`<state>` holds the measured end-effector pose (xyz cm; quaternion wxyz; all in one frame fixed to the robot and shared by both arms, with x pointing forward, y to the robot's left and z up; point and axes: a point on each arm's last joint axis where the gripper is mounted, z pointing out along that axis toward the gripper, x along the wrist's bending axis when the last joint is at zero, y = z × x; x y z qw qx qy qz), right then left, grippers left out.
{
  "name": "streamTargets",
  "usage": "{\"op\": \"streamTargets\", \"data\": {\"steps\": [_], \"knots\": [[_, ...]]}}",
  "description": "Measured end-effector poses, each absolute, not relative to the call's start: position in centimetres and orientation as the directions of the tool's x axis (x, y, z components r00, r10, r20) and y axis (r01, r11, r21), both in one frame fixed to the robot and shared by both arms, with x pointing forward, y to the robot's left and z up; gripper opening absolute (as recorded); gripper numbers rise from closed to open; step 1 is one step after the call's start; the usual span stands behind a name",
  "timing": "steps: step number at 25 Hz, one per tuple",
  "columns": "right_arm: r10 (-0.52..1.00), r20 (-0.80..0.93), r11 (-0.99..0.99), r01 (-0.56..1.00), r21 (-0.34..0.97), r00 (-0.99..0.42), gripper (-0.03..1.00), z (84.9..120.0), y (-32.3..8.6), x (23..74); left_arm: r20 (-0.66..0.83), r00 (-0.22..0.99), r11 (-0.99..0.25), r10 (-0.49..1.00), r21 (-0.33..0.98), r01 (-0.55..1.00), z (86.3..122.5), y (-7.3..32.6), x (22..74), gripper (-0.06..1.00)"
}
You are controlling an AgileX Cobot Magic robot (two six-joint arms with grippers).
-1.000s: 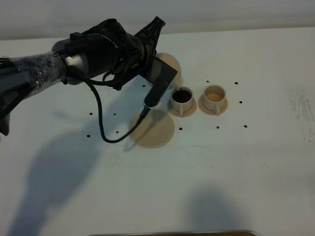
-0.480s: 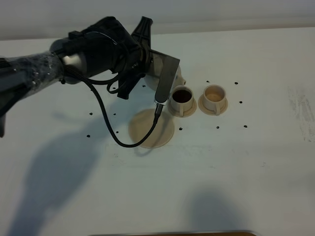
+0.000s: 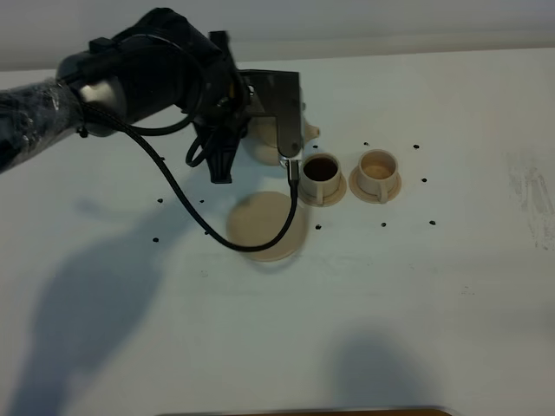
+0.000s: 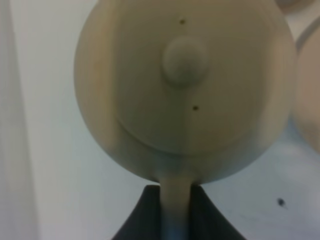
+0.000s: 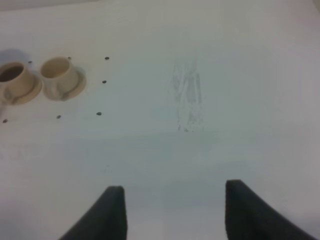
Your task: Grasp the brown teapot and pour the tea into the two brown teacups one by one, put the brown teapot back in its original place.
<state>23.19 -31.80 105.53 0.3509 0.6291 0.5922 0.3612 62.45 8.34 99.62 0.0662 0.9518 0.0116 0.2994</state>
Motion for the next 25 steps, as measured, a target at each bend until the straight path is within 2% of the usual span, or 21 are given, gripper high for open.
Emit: {"op": "streamTargets", "data": {"steps": [10,25], "knots": [[0.999,0.039,-0.052,0.492,0.869,0.038,0.43,105.5,-31.8,23.2,0.449,0.809,-0.917,0.379,0.298,0.265,99.1,10.3,63.3,0.16],[0.999,0.039,-0.052,0.492,0.869,0.038,0.43,105.5,-31.8,23.2,0.361,0.824,-0.894,0.437,0.276,0.353,94.7,9.8,63.9,0.16]]}}
